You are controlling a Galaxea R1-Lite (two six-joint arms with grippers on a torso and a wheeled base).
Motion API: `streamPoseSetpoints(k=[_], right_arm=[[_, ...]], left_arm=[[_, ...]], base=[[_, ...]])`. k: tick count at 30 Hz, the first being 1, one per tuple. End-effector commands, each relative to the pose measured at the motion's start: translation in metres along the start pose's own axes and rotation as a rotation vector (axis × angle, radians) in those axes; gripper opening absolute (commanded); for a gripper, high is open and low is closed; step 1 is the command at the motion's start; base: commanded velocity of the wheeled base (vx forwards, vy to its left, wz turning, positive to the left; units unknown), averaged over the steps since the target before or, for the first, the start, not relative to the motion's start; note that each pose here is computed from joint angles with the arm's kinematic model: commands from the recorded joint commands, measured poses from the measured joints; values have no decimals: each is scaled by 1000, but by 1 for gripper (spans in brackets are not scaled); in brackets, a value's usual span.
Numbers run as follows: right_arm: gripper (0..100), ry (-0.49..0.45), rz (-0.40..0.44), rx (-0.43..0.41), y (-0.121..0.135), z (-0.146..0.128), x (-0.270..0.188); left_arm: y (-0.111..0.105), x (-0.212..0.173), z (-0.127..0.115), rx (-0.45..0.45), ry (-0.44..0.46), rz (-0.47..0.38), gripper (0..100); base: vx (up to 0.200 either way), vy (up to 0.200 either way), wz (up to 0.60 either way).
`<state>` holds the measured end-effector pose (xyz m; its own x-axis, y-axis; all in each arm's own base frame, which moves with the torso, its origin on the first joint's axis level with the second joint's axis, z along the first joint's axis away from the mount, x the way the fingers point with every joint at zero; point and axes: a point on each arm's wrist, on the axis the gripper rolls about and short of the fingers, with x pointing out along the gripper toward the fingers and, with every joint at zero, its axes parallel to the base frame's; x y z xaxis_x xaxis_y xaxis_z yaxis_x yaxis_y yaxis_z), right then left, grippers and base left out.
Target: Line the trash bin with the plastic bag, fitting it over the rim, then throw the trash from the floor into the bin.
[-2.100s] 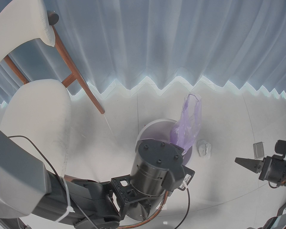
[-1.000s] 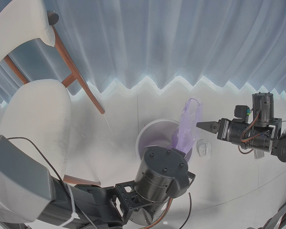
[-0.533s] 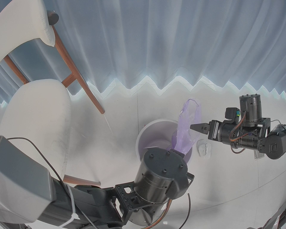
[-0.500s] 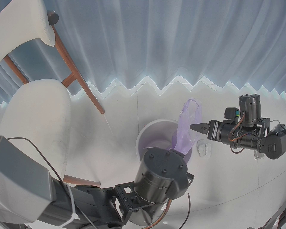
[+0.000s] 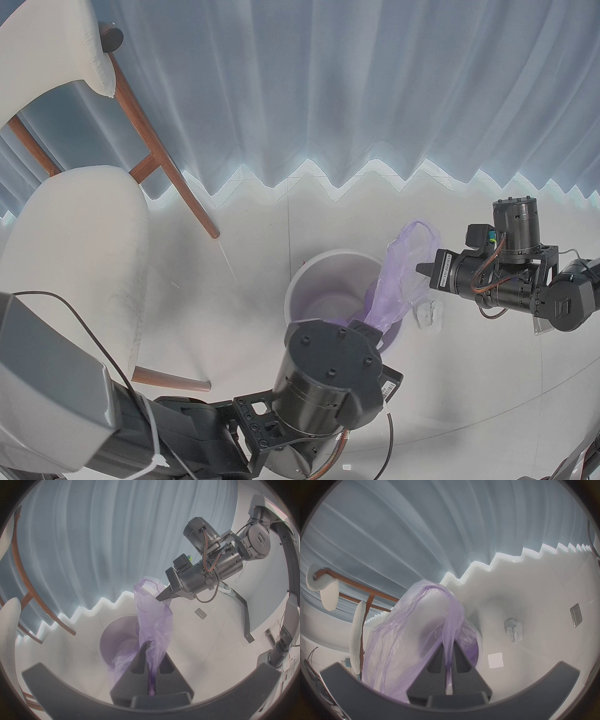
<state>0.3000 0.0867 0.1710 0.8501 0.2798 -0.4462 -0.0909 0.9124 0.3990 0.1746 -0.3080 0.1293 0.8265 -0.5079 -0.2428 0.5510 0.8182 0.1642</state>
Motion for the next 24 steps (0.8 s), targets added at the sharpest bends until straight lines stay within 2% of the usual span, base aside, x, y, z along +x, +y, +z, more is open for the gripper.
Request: streamPoseSetpoints(k=[1, 6, 7, 9, 12, 19, 24], right_arm=[[0, -10, 6, 0, 1, 2, -4], [0, -70, 12, -20, -4, 9, 2], [0, -94, 11, -39, -7, 11, 4], [0, -131, 6, -77, -15, 12, 8], [0, -144, -2, -87, -21, 11, 9], [0, -111, 35, -77, -34, 2, 5], [0, -97, 40, -81, -38, -9, 7]], left_arm=[[1, 4, -6, 15, 3, 10, 0], [-2, 8, -7, 46, -21, -3, 0], [-2, 8, -5, 40, -27, -8, 100], [-2, 7, -3, 30, -38, -11, 100], [1, 1, 2, 22, -52, -12, 100], [35, -33, 16, -13, -89, 31, 100], [44, -44, 13, -66, -87, 19, 100]], base=[[0, 0, 0], [0, 0, 0], [0, 0, 0], [0, 0, 0], [0, 0, 0], [0, 0, 0], [0, 0, 0]])
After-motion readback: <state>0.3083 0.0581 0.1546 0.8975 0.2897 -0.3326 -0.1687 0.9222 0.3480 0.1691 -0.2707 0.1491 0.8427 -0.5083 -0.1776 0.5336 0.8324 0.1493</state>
